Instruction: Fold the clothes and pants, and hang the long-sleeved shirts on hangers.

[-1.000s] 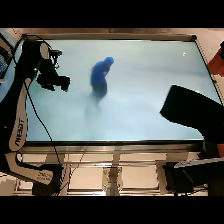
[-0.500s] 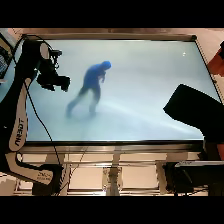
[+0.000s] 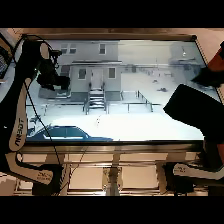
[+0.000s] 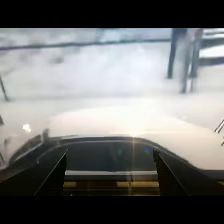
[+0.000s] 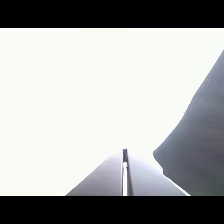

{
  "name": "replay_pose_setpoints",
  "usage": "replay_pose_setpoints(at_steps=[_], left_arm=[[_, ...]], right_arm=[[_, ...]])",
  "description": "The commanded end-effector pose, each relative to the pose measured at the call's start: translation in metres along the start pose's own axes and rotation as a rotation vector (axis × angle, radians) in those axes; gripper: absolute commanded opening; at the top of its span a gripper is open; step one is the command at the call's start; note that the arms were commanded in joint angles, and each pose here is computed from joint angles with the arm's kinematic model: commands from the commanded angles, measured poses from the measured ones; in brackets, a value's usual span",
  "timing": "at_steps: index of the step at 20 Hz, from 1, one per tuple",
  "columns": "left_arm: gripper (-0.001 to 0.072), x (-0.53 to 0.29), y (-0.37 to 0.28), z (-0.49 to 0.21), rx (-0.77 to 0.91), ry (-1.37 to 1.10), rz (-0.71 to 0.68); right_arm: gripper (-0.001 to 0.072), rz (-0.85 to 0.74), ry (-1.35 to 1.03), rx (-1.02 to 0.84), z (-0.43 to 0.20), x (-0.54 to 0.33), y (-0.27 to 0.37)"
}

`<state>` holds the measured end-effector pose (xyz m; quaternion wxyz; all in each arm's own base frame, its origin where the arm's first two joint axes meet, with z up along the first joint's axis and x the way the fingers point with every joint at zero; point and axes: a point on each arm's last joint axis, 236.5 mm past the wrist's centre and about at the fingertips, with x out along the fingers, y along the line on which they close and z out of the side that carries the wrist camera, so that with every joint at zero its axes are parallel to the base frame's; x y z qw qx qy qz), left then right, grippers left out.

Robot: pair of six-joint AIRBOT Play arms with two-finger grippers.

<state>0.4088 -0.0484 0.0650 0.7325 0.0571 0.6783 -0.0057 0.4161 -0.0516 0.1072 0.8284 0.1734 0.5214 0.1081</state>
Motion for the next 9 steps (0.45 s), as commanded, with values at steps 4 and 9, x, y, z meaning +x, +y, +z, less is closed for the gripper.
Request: replay_pose_setpoints(at_steps=[4,9], left_arm=[[0.0604,0.000,0.000,0.000,0.000,0.000,0.000],[0.0604,0.000,0.000,0.000,0.000,0.000,0.000]], right_arm=[[0.0031,-0.165,0.380,-0.378,-0.102,0.086,0.105],[0.0031,-0.180,0.524,-0.406,-0.165,0.113,0.125]])
